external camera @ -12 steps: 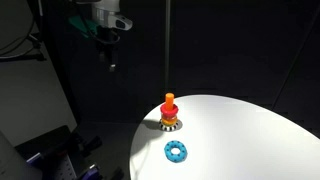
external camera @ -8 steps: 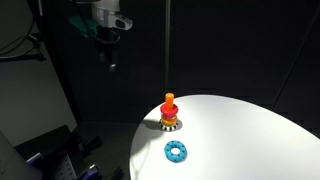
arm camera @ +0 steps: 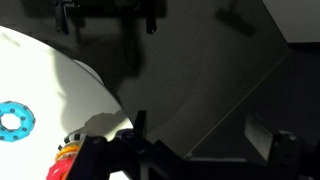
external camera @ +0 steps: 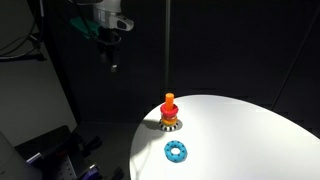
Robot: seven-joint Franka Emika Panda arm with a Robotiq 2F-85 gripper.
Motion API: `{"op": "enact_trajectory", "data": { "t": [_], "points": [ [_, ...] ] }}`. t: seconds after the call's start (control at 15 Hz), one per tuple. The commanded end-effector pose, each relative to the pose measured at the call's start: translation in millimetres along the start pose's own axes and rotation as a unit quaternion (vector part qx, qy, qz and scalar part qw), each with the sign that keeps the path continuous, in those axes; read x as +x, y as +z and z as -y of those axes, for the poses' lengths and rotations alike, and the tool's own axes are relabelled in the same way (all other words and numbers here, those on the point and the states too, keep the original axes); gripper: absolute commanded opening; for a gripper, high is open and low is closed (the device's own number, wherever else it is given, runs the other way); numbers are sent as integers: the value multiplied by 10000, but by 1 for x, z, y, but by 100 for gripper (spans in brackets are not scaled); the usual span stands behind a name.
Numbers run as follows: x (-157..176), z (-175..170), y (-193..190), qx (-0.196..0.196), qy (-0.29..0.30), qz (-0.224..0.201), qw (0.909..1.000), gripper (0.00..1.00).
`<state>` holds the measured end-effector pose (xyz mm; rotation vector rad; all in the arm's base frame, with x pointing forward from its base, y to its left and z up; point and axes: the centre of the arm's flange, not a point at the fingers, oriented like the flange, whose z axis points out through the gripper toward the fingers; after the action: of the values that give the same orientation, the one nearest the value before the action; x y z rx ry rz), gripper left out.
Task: Take the red ring off the stack and place it on the blue ring
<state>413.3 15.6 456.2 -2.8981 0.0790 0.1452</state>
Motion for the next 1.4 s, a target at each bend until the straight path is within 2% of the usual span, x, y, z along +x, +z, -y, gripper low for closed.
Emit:
{"op": "enact_trajectory", "data": {
  "t": [0.0, 0.27, 0.67, 1.33],
  "points": [
    [16, -8, -10, 79, 87, -190, 9998, 100],
    [36, -27, -16, 183, 243, -427, 9986, 100],
    [74, -78, -17, 443, 647, -680, 9946, 100],
    [124, -158, 8, 840, 1081, -913, 9864, 100]
  ]
}}
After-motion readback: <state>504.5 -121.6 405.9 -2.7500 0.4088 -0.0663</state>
